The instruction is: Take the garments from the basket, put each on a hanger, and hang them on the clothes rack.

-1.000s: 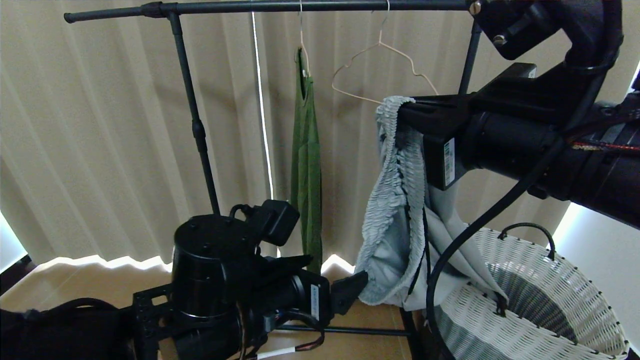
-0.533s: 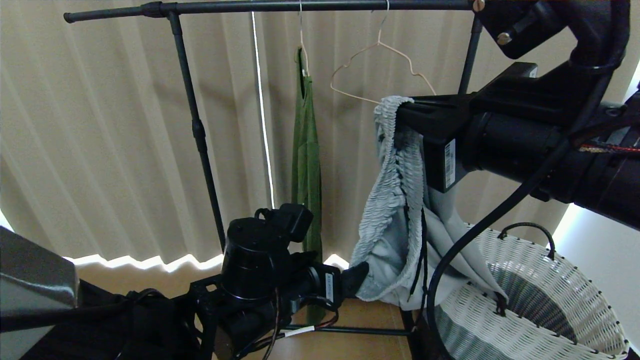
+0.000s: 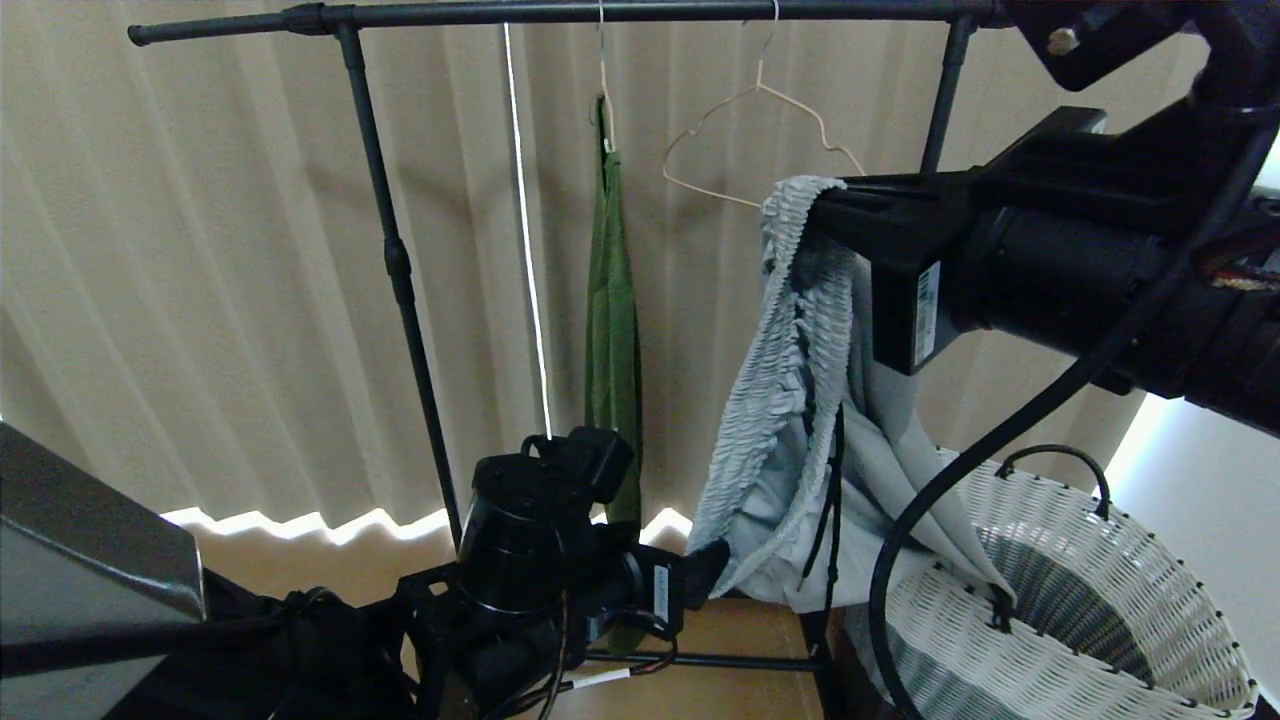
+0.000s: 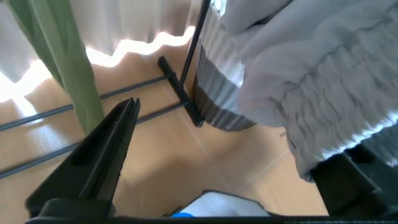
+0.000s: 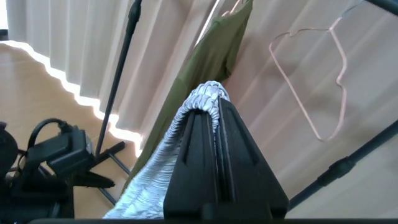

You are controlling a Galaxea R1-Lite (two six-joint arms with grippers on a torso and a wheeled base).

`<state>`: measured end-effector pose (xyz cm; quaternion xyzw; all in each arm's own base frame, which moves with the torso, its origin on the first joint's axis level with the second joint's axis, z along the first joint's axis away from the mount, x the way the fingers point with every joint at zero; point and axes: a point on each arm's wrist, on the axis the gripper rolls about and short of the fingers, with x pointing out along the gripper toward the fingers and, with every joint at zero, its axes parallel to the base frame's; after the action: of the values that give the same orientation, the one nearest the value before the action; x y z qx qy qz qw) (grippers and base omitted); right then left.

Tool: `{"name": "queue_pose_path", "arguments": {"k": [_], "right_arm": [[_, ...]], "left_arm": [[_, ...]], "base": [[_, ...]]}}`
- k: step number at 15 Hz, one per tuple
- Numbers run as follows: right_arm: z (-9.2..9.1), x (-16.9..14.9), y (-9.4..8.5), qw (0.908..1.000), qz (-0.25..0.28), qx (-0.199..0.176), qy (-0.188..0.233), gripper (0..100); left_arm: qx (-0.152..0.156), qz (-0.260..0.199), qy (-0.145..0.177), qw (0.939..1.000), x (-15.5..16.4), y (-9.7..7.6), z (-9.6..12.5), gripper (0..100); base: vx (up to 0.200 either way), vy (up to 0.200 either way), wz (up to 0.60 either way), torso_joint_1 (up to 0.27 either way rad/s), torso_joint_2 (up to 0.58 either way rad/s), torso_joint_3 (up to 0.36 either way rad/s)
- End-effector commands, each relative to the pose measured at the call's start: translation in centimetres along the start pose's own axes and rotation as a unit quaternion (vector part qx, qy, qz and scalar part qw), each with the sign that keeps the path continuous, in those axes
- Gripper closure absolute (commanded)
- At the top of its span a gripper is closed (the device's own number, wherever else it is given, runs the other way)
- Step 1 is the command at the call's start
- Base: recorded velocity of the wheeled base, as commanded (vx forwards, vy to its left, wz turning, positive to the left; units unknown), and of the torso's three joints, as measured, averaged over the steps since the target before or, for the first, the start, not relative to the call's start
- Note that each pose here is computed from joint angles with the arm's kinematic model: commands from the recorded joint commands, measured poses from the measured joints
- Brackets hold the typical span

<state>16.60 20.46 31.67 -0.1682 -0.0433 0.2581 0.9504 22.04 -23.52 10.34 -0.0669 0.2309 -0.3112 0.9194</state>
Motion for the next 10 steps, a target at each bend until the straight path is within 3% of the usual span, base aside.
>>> {"name": "queue_pose_path", "arguments": {"k": [1, 4, 5, 7, 10], "right_arm": [[0.2, -0.4, -0.2, 1.0000, -0.002, 0.002, -0.005, 100], [0.0, 0.0, -1.1, 0.9998, -0.020, 0.003, 0.000, 100], [-0.2, 0.2, -1.5, 0.9996, -0.027, 0.003, 0.004, 100], [-0.5, 0.5, -2.5, 0.9989, -0.046, 0.003, 0.010, 100], [-0.6, 0.6, -3.0, 0.9985, -0.053, 0.005, 0.009, 100]], "left_arm": [[0.004, -0.004, -0.007, 1.0000, -0.5, -0.2, 0.0, 100], [0.056, 0.005, -0.050, 0.9972, -3.1, -0.3, -0.3, 100], [0.075, 0.007, -0.072, 0.9945, -4.3, -0.1, 0.7, 100], [0.070, 0.015, -0.131, 0.9888, -6.9, 0.3, 4.3, 100], [0.057, 0.038, -0.176, 0.9820, -11.3, 0.4, 10.4, 100]], "base": [[0.000, 0.000, 0.00, 0.000, 0.00, 0.000], [0.000, 0.000, 0.00, 0.000, 0.00, 0.000], [0.000, 0.000, 0.00, 0.000, 0.00, 0.000], [0.000, 0.000, 0.00, 0.000, 0.00, 0.000], [0.000, 0.000, 0.00, 0.000, 0.00, 0.000]]}}
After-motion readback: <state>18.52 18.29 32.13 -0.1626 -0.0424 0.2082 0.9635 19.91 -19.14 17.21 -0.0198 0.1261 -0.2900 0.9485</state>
